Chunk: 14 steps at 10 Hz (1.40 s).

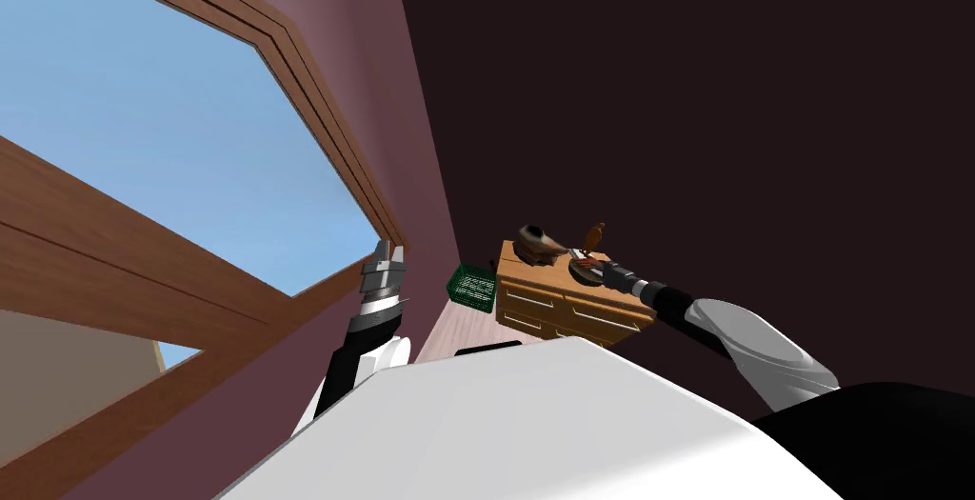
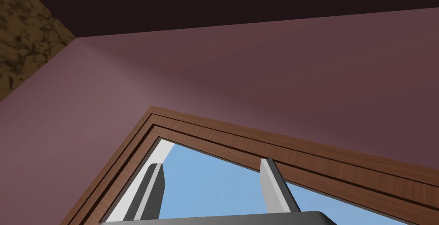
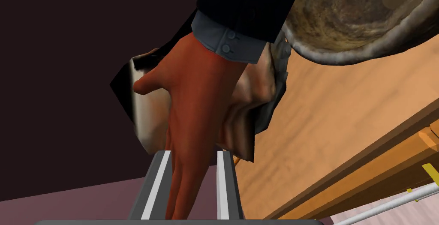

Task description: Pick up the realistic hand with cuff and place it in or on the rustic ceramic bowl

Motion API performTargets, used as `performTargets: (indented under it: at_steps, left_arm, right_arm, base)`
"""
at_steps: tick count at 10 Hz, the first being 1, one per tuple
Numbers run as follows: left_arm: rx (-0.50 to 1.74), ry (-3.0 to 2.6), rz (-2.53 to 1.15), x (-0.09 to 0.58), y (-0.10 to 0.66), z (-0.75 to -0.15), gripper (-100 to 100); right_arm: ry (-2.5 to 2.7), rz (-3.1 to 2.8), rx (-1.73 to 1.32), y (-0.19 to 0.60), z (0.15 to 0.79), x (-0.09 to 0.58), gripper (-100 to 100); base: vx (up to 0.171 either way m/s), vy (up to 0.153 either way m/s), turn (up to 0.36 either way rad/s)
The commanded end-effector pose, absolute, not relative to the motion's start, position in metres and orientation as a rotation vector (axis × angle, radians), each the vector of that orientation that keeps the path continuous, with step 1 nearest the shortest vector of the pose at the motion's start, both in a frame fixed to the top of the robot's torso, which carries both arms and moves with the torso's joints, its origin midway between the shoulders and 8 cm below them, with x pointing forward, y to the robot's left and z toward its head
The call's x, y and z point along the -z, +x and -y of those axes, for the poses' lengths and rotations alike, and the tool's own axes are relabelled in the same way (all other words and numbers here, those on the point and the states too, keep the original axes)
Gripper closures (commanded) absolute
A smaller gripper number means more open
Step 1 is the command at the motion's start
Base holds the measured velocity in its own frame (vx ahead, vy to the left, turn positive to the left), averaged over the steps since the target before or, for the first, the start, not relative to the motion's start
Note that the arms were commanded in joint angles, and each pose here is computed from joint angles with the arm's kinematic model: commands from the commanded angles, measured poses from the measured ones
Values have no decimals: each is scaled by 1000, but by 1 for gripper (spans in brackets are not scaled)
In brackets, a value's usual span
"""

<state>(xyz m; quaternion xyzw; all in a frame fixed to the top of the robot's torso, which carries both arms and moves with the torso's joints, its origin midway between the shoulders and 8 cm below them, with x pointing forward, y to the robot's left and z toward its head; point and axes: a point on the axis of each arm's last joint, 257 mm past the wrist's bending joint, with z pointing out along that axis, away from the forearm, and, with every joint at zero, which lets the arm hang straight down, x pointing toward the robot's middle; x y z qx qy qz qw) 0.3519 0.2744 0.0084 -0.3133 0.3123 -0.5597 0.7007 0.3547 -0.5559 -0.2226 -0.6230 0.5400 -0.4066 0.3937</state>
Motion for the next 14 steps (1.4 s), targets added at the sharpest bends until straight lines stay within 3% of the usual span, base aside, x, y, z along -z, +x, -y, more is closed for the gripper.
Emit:
performTargets:
  at_steps: [1, 14]
  left_arm:
    - [1246, -698, -695, -8, 352, -274, 0]
    - [1246, -698, -696, -8, 352, -274, 0]
  right_arm:
    - [-1687, -1328, 1072, 349, 562, 212, 100]
    - [-2225, -1150, 1211, 316, 602, 176, 100]
  base:
    - [-24, -183, 335]
    - [-61, -166, 231]
